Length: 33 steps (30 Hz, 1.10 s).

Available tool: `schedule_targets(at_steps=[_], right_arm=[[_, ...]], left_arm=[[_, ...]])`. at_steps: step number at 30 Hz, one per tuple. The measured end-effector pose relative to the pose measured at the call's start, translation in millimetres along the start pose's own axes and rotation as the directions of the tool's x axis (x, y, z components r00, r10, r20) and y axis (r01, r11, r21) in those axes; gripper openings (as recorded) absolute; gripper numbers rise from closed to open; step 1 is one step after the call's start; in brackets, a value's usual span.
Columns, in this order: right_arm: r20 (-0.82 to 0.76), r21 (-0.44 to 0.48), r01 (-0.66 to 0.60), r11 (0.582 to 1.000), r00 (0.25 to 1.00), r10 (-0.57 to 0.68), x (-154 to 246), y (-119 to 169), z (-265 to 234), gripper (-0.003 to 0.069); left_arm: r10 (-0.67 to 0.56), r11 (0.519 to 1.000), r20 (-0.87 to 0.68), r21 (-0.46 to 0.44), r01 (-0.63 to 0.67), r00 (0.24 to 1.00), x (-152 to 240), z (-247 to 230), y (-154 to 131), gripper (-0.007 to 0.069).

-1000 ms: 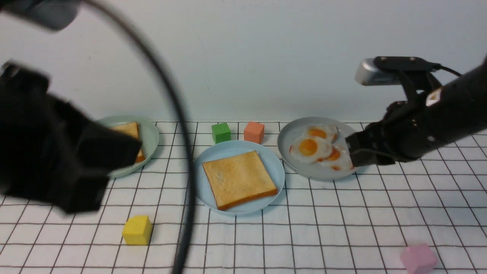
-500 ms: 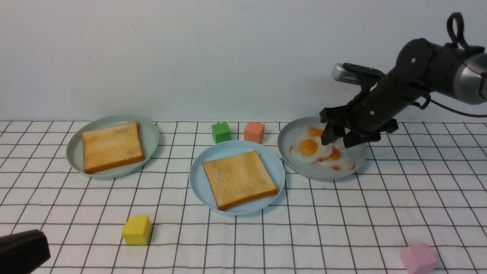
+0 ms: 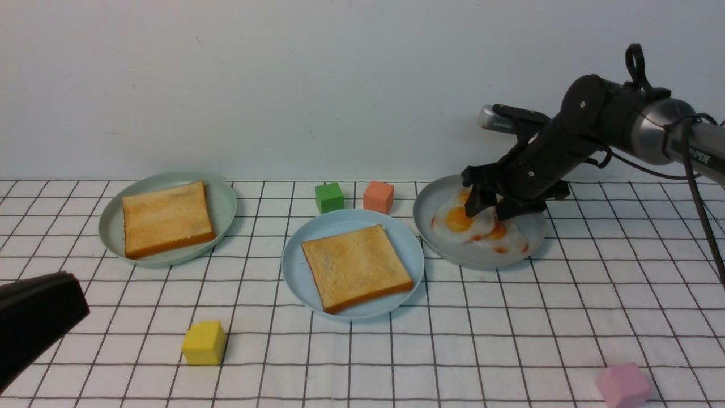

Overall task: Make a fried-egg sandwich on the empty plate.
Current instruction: Use the right arm to grab a fried egg

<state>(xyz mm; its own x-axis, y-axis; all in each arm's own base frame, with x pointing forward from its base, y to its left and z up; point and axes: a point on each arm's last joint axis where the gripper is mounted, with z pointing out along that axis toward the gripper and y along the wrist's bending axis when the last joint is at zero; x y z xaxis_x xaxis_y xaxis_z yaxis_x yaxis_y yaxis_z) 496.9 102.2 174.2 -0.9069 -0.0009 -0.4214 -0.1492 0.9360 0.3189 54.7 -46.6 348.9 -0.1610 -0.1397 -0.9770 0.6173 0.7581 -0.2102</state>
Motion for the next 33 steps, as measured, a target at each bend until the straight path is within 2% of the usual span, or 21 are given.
schedule_targets(at_steps=[33], right_arm=[[0.089,0.014,-0.012,1.000,0.996,0.010,-6.5,-5.6,11.4,0.0447]], left_arm=[[-0.001,1.000,0.001,0.000,0.001,1.000,0.1,0.1,0.0,-0.0013]])
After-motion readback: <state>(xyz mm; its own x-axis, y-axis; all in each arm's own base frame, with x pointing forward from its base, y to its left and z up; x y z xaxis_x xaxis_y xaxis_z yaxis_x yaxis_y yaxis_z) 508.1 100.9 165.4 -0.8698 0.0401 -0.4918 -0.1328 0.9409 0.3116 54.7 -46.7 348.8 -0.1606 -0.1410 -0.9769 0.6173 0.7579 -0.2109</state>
